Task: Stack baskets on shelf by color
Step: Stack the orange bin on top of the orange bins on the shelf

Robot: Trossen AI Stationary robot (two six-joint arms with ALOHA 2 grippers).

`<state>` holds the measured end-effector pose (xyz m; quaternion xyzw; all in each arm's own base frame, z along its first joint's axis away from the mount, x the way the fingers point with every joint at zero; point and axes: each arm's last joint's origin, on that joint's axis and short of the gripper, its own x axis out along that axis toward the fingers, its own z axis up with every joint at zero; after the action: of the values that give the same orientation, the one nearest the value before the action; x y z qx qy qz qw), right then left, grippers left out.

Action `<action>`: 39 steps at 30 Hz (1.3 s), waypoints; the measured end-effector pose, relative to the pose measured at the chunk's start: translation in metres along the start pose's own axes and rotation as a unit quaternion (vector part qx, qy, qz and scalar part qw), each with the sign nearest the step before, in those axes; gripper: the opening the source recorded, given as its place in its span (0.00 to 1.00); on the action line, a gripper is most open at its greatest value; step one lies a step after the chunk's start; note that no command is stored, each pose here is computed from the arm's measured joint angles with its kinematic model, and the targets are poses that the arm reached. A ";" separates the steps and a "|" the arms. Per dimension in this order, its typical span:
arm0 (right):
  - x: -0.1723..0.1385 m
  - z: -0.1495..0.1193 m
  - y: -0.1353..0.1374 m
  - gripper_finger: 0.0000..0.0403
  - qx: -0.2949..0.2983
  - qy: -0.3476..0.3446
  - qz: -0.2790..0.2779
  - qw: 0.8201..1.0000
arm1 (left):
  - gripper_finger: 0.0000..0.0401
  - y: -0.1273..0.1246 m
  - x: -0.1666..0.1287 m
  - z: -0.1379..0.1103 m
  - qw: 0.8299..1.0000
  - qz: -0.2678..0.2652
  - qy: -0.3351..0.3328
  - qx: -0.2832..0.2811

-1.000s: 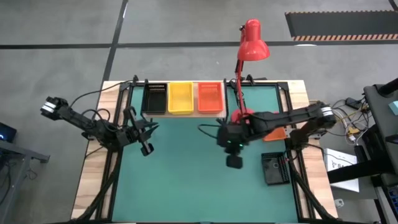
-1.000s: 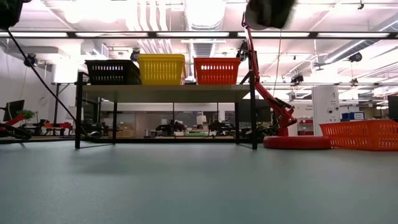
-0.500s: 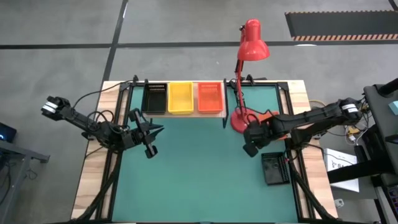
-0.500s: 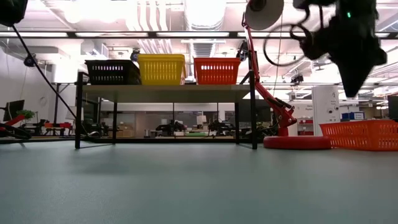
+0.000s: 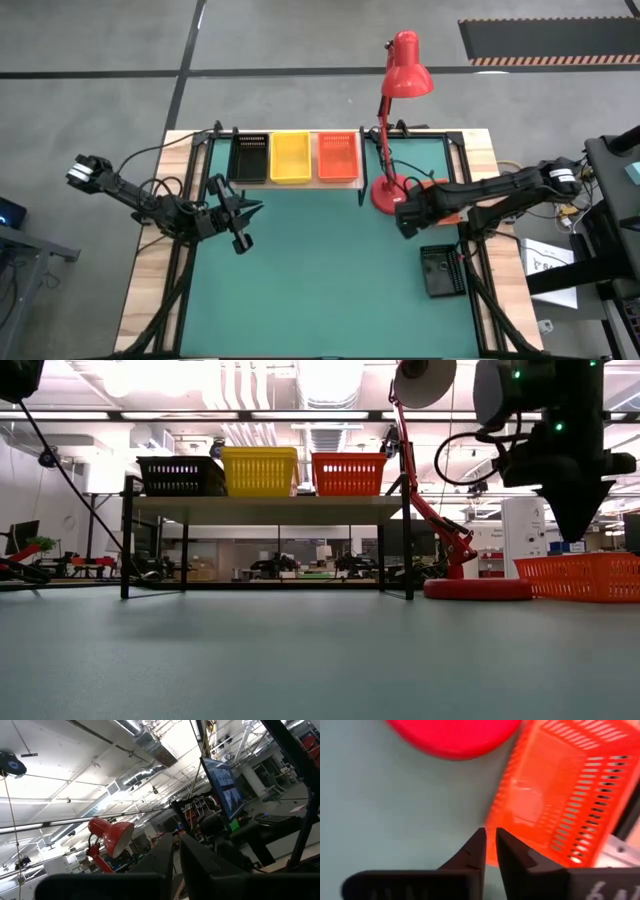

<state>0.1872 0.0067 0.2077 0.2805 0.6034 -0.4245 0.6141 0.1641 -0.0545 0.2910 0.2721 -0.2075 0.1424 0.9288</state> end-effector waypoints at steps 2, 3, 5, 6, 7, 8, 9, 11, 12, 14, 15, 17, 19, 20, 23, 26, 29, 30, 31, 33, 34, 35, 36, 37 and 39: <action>0.002 0.001 -0.001 0.13 0.002 -0.001 -0.018 1.000 | 0.04 0.000 0.000 0.000 1.000 0.000 0.000 0.000; 0.003 0.001 -0.001 0.15 0.002 -0.006 -0.022 1.000 | 0.04 0.000 0.000 0.000 1.000 0.000 0.000 0.000; 0.003 0.002 0.001 0.21 0.007 -0.016 -0.023 1.000 | 0.04 0.000 0.000 0.000 1.000 0.000 0.000 0.000; 0.004 0.002 0.001 0.23 0.013 -0.017 -0.024 0.999 | 0.04 0.000 0.000 0.000 1.000 0.000 0.000 0.000; 0.004 0.002 0.000 0.26 0.019 -0.019 -0.027 0.999 | 0.04 0.000 0.000 0.000 1.000 0.000 0.000 0.000; 0.005 0.002 0.000 0.28 0.024 -0.021 -0.029 0.999 | 0.04 0.000 0.000 0.000 1.000 0.000 0.000 0.000; 0.007 0.002 -0.001 0.30 0.030 -0.024 -0.034 0.999 | 0.04 0.000 0.000 0.000 1.000 0.000 0.000 0.000; 0.011 0.000 -0.003 0.33 0.044 -0.029 -0.043 0.998 | 0.04 0.000 0.000 0.000 1.000 0.000 0.000 0.000; 0.014 -0.001 -0.004 0.34 0.050 -0.028 -0.048 0.997 | 0.04 0.000 0.000 0.000 1.000 0.000 0.000 0.000; 0.021 -0.003 -0.006 0.35 0.059 -0.027 -0.053 0.996 | 0.04 0.000 0.000 0.000 1.000 0.001 0.000 0.000; 0.025 -0.004 -0.006 0.35 0.064 -0.028 -0.053 0.996 | 0.04 0.001 0.000 0.000 1.000 0.002 -0.002 -0.002; 0.031 -0.005 -0.006 0.34 0.065 -0.032 -0.051 0.996 | 0.04 0.002 0.000 0.001 1.000 0.008 -0.007 -0.005; 0.037 -0.006 -0.007 0.32 0.060 -0.046 -0.054 0.996 | 0.04 0.002 0.000 0.001 1.000 0.008 -0.007 -0.006; 0.038 -0.006 -0.008 0.31 0.057 -0.051 -0.056 0.996 | 0.04 0.002 0.000 0.001 1.000 0.008 -0.007 -0.005; 0.039 -0.006 -0.009 0.25 0.056 -0.053 -0.061 0.995 | 0.04 0.002 0.000 0.002 1.000 0.009 -0.008 -0.007; 0.039 -0.006 -0.009 0.17 0.061 -0.054 -0.060 0.995 | 0.04 0.003 0.000 0.002 1.000 0.012 -0.011 -0.009; 0.039 -0.006 -0.009 0.08 0.058 -0.053 -0.060 0.995 | 0.04 0.003 0.000 0.002 1.000 0.013 -0.012 -0.010; 0.039 -0.006 -0.009 0.05 0.057 -0.053 -0.060 0.995 | 0.04 0.002 0.000 0.002 1.000 0.012 -0.011 -0.012; 0.039 -0.007 -0.009 0.04 0.055 -0.052 -0.060 0.995 | 0.04 0.001 0.000 0.001 1.000 0.010 -0.009 -0.018; 0.038 -0.007 -0.009 0.03 0.055 -0.051 -0.058 0.996 | 0.04 -0.001 0.000 -0.001 1.000 0.004 -0.004 -0.029; 0.037 -0.007 -0.010 0.03 0.053 -0.050 -0.058 0.996 | 0.04 -0.003 0.000 -0.002 0.999 0.001 -0.001 -0.033; 0.035 -0.006 -0.009 0.03 0.051 -0.051 -0.056 0.996 | 0.04 -0.004 0.001 -0.003 0.999 0.000 0.000 -0.040; 0.033 -0.006 -0.008 0.03 0.046 -0.052 -0.053 0.996 | 0.04 -0.005 0.001 -0.004 0.999 -0.002 0.001 -0.043; 0.030 -0.005 -0.007 0.03 0.040 -0.052 -0.051 0.997 | 0.04 -0.006 0.002 -0.004 0.999 -0.001 0.001 -0.051; 0.021 -0.002 -0.005 0.03 0.031 -0.055 -0.045 0.997 | 0.04 -0.007 0.005 -0.003 0.998 -0.001 0.000 -0.065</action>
<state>0.1803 0.0021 0.1878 0.2479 0.5672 -0.4846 0.6181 0.1713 -0.0577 0.2883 0.2112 -0.2160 0.1273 0.9447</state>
